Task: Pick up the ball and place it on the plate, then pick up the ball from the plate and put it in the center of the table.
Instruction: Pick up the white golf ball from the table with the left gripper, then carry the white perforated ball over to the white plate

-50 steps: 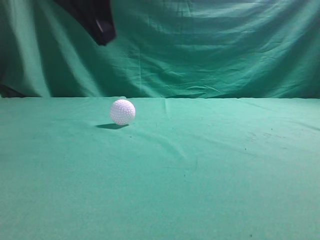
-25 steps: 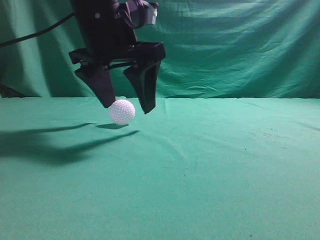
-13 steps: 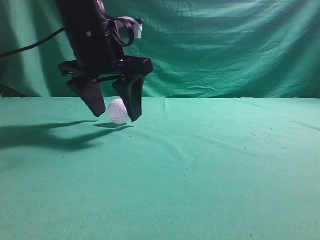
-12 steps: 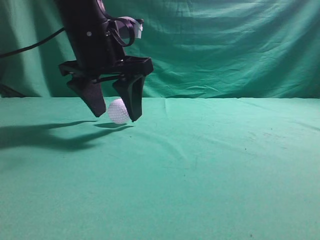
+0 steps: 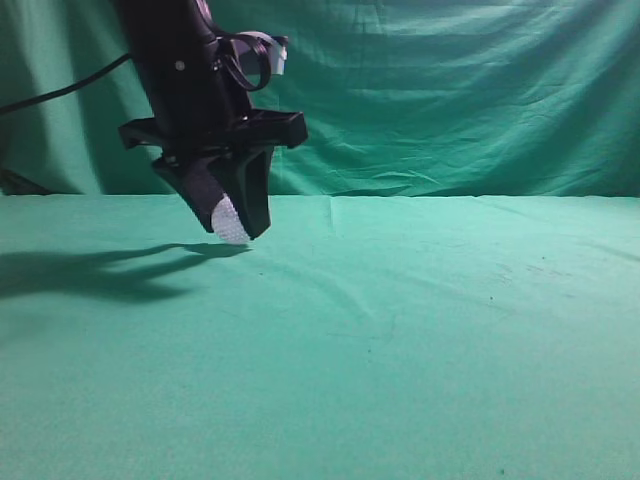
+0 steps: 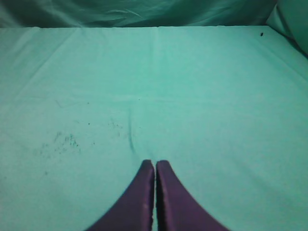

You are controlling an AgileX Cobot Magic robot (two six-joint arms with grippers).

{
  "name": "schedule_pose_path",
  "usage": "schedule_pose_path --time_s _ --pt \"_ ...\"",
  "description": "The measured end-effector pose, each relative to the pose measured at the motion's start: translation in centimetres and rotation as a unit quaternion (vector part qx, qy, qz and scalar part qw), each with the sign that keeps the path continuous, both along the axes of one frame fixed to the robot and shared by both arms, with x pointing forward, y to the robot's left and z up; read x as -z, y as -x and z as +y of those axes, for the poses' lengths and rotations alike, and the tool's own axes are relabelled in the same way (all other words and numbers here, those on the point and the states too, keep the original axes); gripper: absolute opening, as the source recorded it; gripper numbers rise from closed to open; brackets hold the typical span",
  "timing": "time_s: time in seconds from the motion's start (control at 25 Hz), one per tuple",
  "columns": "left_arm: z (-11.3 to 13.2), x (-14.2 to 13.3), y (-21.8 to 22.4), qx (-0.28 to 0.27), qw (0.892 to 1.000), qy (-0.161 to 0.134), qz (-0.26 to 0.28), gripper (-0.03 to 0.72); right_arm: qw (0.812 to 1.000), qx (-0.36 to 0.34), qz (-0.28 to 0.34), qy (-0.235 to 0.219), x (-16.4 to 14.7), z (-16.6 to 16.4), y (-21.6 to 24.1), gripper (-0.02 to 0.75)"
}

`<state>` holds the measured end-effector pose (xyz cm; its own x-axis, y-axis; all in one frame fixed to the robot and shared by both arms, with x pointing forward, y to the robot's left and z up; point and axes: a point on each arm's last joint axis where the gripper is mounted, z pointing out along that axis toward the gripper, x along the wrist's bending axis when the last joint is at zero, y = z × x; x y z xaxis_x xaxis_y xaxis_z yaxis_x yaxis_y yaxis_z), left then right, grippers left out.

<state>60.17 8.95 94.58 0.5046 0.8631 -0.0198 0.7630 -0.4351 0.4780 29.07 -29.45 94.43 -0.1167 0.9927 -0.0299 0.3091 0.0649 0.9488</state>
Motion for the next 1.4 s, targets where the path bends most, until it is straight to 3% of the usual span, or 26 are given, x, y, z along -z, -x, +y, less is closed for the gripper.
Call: schedule_pose_path --time_s 0.2,0.52,0.72,0.88,1.16,1.4 --pt "-0.3 -2.2 -0.5 0.005 1.000 -0.011 0.013 0.303 1.000 0.000 0.000 0.000 0.0 0.0 0.0 0.000" --pt "1.7 -10.0 1.9 0.009 0.999 -0.036 -0.015 0.303 1.000 0.000 0.000 0.000 0.0 0.0 0.0 0.000" --pt "4.0 -15.2 4.2 -0.003 0.998 -0.040 -0.054 0.303 1.000 0.000 0.000 0.000 0.0 0.0 0.0 0.000" --pt "7.4 -18.2 5.2 -0.045 0.996 -0.034 -0.074 0.303 1.000 0.000 0.000 0.000 0.0 0.0 0.0 0.000" --pt "12.9 -21.1 6.4 -0.122 0.988 -0.035 -0.087 0.303 1.000 0.000 0.000 0.000 0.0 0.0 0.0 0.000" --pt "15.8 -19.4 8.9 -0.155 0.983 -0.037 -0.089 0.303 1.000 0.000 0.000 0.000 0.0 0.0 0.0 0.000"
